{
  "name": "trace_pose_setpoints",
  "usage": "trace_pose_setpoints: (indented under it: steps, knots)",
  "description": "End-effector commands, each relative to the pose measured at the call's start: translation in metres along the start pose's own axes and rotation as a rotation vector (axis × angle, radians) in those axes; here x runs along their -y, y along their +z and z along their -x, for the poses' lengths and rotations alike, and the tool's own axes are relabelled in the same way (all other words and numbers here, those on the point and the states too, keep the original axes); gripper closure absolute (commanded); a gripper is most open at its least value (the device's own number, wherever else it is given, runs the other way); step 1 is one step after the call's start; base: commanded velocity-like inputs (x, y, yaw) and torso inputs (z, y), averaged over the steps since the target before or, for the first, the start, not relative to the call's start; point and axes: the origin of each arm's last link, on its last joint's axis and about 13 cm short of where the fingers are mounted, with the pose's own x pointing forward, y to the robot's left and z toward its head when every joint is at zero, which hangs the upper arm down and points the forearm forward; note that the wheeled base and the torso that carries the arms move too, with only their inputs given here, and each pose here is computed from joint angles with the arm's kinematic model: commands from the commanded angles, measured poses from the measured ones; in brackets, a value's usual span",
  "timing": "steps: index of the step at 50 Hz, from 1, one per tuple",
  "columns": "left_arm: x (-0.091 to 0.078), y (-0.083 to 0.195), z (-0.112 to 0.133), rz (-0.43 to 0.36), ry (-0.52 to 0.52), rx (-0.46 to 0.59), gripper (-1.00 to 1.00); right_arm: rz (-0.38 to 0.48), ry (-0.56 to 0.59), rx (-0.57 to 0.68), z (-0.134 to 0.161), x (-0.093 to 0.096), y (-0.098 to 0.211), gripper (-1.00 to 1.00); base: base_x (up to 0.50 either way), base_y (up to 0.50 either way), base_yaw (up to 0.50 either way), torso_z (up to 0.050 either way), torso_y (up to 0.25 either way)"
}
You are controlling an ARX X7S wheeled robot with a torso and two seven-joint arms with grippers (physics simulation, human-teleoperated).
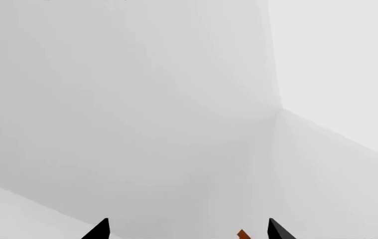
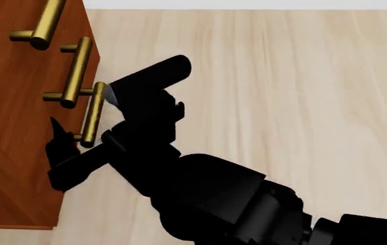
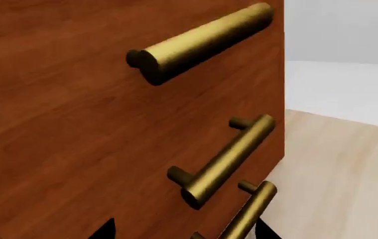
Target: Close the bottom drawer of the cabinet and open the top drawer.
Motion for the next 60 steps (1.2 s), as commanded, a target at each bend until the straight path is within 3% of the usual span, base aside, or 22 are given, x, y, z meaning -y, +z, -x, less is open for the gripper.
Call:
trace_pose_setpoints:
  steps: [1, 7, 12, 15, 17, 24, 27, 29, 30, 32, 34, 37, 40, 45, 48, 51, 56, 60]
  knots:
    - [0.0, 0.0, 0.0, -0.014, 0.0, 0.002, -1.0, -0.04, -0.074, 0.104, 0.034, -0.007, 0.02, -1.0, 0.0, 0.0, 0.0, 0.0, 0.0]
    - [0.0, 0.0, 0.0, -0.015, 0.0, 0.002, -1.0, -0.178, -0.068, 0.128, 0.043, -0.006, 0.034, -1.0, 0.0, 0.0, 0.0, 0.0, 0.0]
    - [0.0, 0.0, 0.0, -0.016, 0.0, 0.001, -1.0, -0.235, -0.084, 0.154, 0.046, -0.003, 0.048, -1.0, 0.0, 0.0, 0.0, 0.0, 0.0]
    - [0.0, 0.0, 0.0, -0.015, 0.0, 0.001, -1.0, -0.333, -0.068, 0.166, 0.046, -0.001, 0.06, -1.0, 0.0, 0.0, 0.0, 0.0, 0.0]
    - [0.0, 0.0, 0.0, -0.014, 0.0, 0.0, -1.0, -0.448, -0.047, 0.174, 0.046, 0.001, 0.067, -1.0, 0.0, 0.0, 0.0, 0.0, 0.0]
    - [0.0, 0.0, 0.0, -0.015, 0.0, 0.002, -1.0, -0.603, -0.098, 0.078, 0.04, 0.005, 0.084, -1.0, 0.0, 0.0, 0.0, 0.0, 0.0]
    - [0.0, 0.0, 0.0, -0.015, -0.001, 0.004, -1.0, -0.75, -0.177, 0.029, 0.039, 0.009, 0.089, -1.0, 0.0, 0.0, 0.0, 0.0, 0.0]
    - [0.0, 0.0, 0.0, -0.015, -0.002, 0.003, -1.0, -0.933, -0.172, -0.069, 0.038, 0.012, 0.092, -1.0, 0.0, 0.0, 0.0, 0.0, 0.0]
    - [0.0, -0.001, 0.0, -0.016, -0.003, 0.002, -1.0, -0.914, -0.12, -0.037, 0.038, 0.014, 0.093, -1.0, 0.0, 0.0, 0.0, 0.0, 0.0]
    - [0.0, -0.001, 0.0, -0.016, -0.003, 0.002, -1.0, -0.919, -0.168, -0.031, 0.037, 0.017, 0.097, -1.0, 0.0, 0.0, 0.0, 0.0, 0.0]
    - [0.0, -0.001, 0.0, -0.016, -0.002, 0.003, -1.0, -1.001, -0.133, -0.03, 0.038, 0.019, 0.102, -1.0, 0.0, 0.0, 0.0, 0.0, 0.0]
    - [0.0, -0.001, 0.0, -0.016, -0.002, 0.004, -1.0, -1.031, -0.119, -0.028, 0.038, 0.02, 0.108, -1.0, 0.0, 0.0, 0.0, 0.0, 0.0]
    - [0.0, -0.001, 0.0, -0.017, -0.002, 0.004, -1.0, -1.143, -0.08, -0.047, 0.036, 0.019, 0.116, -1.0, 0.0, 0.0, 0.0, 0.0, 0.0]
    - [0.005, 0.001, -0.002, -0.02, 0.0, 0.004, -1.0, -1.16, 0.008, -0.061, 0.034, 0.013, 0.127, -1.0, 0.0, 0.0, 0.0, 0.0, 0.0]
    - [0.005, 0.001, -0.002, -0.022, -0.002, 0.004, -1.0, -1.195, 0.052, -0.16, 0.03, 0.008, 0.129, -1.0, 0.0, 0.0, 0.0, 0.0, 0.0]
    - [0.007, 0.001, -0.004, -0.025, -0.003, 0.001, -1.0, -1.205, 0.072, -0.165, 0.028, 0.005, 0.133, -1.0, 0.0, 0.0, 0.0, 0.0, 0.0]
    - [0.007, 0.002, -0.003, -0.028, -0.004, 0.003, -1.0, -1.327, 0.12, -0.142, 0.021, 0.008, 0.138, -1.0, 0.0, 0.0, 0.0, 0.0, 0.0]
    - [0.006, 0.001, -0.003, -0.027, -0.001, 0.006, -1.0, -1.359, 0.129, -0.148, 0.01, 0.014, 0.139, -1.0, 0.0, 0.0, 0.0, 0.0, 0.0]
